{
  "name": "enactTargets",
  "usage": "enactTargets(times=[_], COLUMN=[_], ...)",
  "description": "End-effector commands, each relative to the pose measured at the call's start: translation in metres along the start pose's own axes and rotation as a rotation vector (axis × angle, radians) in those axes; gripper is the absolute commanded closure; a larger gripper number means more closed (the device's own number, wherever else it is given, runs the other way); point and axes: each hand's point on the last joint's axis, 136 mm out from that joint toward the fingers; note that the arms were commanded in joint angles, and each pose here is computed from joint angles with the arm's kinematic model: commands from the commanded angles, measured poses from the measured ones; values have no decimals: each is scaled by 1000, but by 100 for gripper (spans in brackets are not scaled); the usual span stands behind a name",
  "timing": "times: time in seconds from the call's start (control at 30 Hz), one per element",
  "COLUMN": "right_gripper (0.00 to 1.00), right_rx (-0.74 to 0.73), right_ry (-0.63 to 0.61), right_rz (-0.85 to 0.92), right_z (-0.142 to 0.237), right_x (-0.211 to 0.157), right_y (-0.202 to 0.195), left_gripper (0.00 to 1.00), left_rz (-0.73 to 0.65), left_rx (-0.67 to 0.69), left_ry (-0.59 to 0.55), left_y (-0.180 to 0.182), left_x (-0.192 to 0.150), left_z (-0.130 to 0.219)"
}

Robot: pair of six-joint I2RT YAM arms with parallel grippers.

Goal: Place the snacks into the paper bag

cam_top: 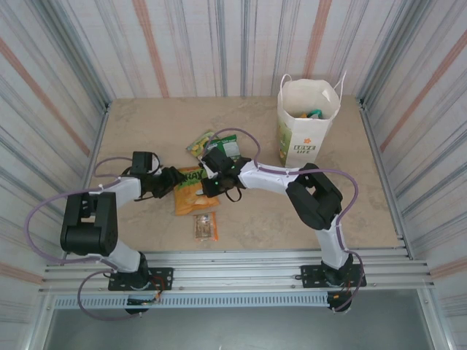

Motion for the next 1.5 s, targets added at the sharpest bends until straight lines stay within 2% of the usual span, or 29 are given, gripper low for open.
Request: enactTargets(times=[0.0, 0.27, 0.47, 0.63, 0.7, 0.8, 0.93, 1.07, 1.27, 1.47], right_gripper=[77, 84, 85, 84, 80, 72, 65, 60, 54, 45], right_rx=[-15, -34, -52, -52, -49, -53, -43, -39, 24, 34], right_ry=[82, 120, 110, 70, 38, -30, -153, -285, -482, -635], right_rz=[-44, -62, -63, -64, -61, -50, -28, -18, 40, 130], right_z=[-17, -34, -33, -24, -15, 4, 43, 89, 154, 200], right_x=[-27, -44, -43, -36, -30, -15, 9, 28, 41, 39], right_y=[-9, -18, -21, -20, -19, -16, -12, -15, -11, -15], left_gripper=[27, 30, 46, 61, 66, 73, 84, 90, 95, 97], left_rz=[8, 12, -42, -84, -111, -156, -217, -293, -393, -448], left_rx=[-12, -16, -43, -58, -61, -65, -99, -167, -331, -524], left_ry=[14, 60, 113, 108, 99, 70, 5, -77, -164, -181], left_y=[0, 5, -7, -18, -24, -35, -56, -85, -139, -198], left_x=[3, -6, -21, -21, -20, -16, -9, -4, -9, -29], left_z=[-6, -21, -27, -16, -8, 6, 29, 59, 104, 139])
Point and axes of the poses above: each hand's point on the last joint's axis, 136 mm out from that joint toward the fingers, its own z axis back along the fingers, its own y axis along the line the jaws close on, x = y × z, and after that the axes turned 10 degrees about z, right-handed
